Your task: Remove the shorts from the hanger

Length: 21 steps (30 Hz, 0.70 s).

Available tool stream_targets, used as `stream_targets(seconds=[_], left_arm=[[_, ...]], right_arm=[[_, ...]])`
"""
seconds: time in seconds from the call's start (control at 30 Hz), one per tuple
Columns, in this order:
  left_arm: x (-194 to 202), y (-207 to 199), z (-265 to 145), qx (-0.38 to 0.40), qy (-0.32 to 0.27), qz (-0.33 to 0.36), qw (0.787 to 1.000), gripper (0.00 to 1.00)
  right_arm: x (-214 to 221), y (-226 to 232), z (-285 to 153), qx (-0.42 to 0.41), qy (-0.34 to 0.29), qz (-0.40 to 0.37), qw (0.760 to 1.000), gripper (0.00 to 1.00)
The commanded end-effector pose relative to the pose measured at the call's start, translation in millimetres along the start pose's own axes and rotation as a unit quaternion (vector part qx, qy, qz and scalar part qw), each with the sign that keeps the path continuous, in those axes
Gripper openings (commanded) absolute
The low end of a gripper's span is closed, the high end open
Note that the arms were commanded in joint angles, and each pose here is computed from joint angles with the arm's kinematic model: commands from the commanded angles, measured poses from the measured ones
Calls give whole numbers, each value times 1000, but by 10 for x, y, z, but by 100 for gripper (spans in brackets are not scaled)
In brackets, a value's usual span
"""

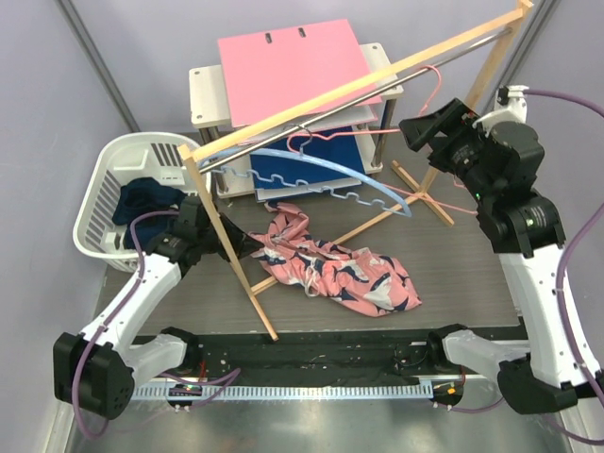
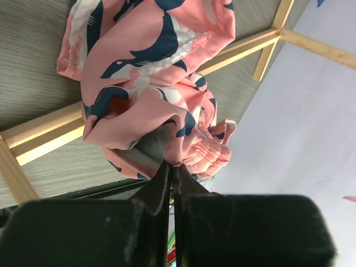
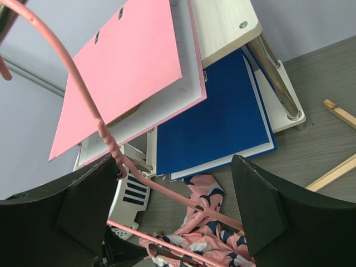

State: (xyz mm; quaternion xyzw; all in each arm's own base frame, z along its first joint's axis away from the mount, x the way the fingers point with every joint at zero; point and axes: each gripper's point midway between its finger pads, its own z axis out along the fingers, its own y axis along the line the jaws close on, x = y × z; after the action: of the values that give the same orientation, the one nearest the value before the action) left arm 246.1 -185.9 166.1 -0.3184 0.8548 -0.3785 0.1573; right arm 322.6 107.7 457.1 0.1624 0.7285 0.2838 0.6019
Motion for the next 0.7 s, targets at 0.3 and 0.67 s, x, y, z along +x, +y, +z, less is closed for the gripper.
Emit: stream_targets(seconds=[0.3, 0.67], left_arm=[[-198, -153, -190, 31, -31, -21, 999, 0], [-179, -144, -306, 45, -49, -29, 997, 0]], right_arm=[[192, -488, -579, 76, 16, -75, 994, 95], [19, 358, -351, -99, 34, -71, 992, 98]])
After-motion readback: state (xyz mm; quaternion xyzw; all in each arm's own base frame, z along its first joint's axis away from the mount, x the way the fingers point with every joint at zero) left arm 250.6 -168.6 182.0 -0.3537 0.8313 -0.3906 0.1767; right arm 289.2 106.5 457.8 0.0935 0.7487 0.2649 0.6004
